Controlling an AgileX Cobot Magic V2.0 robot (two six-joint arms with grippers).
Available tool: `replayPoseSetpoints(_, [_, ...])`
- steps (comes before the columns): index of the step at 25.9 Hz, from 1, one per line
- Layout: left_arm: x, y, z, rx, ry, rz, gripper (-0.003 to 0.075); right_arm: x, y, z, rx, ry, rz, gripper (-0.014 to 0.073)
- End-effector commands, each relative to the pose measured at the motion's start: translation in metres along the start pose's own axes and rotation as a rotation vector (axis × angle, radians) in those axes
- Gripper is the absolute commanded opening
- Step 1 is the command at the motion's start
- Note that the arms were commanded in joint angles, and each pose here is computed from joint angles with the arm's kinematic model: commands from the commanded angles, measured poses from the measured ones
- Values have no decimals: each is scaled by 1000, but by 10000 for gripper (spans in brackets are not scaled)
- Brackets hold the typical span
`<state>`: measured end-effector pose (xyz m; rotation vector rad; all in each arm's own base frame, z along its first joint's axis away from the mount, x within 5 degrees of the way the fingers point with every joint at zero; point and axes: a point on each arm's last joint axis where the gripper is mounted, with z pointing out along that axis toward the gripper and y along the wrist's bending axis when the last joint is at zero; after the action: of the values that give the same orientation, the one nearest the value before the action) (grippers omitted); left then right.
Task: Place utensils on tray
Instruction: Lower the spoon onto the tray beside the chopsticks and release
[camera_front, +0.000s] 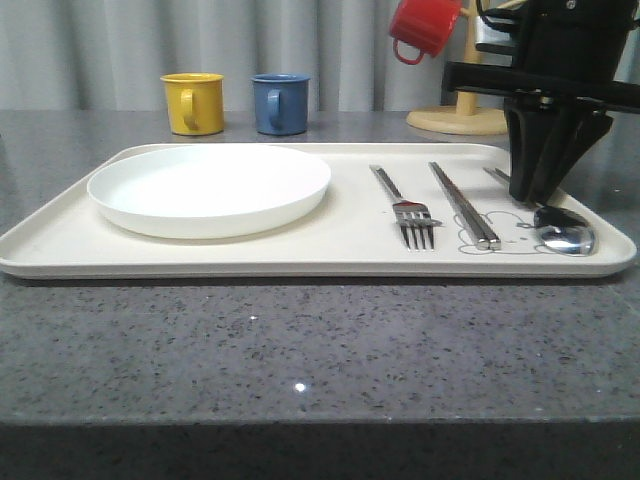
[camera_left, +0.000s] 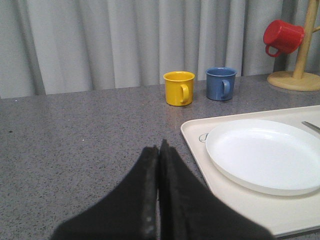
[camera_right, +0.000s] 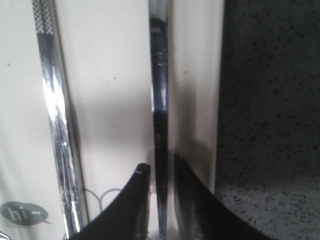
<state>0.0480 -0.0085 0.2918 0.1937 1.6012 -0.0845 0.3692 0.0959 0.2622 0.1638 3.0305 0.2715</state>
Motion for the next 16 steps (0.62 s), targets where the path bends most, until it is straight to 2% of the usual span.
replayPoseSetpoints(1, [-15,1,-1,-5,-98,-7,-19,4,4,-37,-40,-103,-22,210])
replayPoseSetpoints(6, [-15,1,-1,-5,-98,-7,-19,17,4,-75,-66,-221,-55,213])
replayPoseSetpoints(10, [-15,1,-1,-5,-98,-7,-19,34,-1,-110,-42,-313,-113,195])
replayPoseSetpoints(16, [-15,1,-1,-5,-98,-7,-19,64,-13,-154,36,-413,-205,53])
